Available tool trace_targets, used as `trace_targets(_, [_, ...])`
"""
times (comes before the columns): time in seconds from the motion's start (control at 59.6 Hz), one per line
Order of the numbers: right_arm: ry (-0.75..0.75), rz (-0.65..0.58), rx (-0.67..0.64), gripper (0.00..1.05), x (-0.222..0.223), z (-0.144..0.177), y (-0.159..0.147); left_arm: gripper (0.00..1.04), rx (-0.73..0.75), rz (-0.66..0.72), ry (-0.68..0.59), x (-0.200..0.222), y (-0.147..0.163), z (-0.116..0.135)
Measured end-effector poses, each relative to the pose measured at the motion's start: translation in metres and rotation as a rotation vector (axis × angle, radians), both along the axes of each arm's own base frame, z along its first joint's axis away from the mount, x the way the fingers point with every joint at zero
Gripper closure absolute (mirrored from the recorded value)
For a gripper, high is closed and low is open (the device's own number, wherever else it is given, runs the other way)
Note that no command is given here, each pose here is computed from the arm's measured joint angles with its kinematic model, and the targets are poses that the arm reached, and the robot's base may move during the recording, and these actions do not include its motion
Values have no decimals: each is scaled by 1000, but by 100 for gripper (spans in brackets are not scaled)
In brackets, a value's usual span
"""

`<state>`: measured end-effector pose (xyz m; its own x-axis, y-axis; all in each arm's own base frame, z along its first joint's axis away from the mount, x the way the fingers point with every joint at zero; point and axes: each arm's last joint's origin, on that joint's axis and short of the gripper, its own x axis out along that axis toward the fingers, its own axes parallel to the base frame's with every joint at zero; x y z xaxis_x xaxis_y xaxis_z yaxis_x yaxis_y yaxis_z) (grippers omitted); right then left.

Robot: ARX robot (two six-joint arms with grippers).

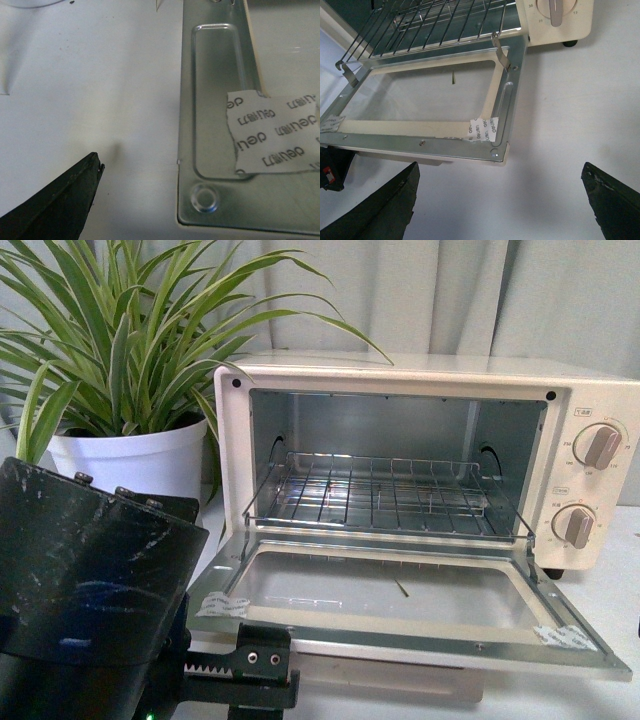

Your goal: Open oven

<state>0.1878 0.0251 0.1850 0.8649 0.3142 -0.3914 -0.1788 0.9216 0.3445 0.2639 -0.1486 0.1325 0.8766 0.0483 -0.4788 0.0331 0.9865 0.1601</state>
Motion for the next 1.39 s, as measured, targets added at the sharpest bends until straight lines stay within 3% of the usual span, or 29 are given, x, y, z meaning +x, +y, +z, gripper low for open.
trace_targets(0.184, [0,15,6,9,-7,-3,-1,7,37,-20,4,-5,3,-1])
trace_targets(0.537, [-10,87,5,9,-44,-17,-15,7,48,-154,-184,-60,10,41])
trace_targets(0.738, [-15,129,14,9,-64,-24,-18,7,74,-180,-171,-90,20,37])
trace_targets(1.123, [-58,125,-1,9,-90,-29,-22,7,-9,-78,-342,-154,58,56])
trace_targets(1.392, [-100,104,-8,9,-90,-34,-24,7,-81,-20,-415,-166,77,58])
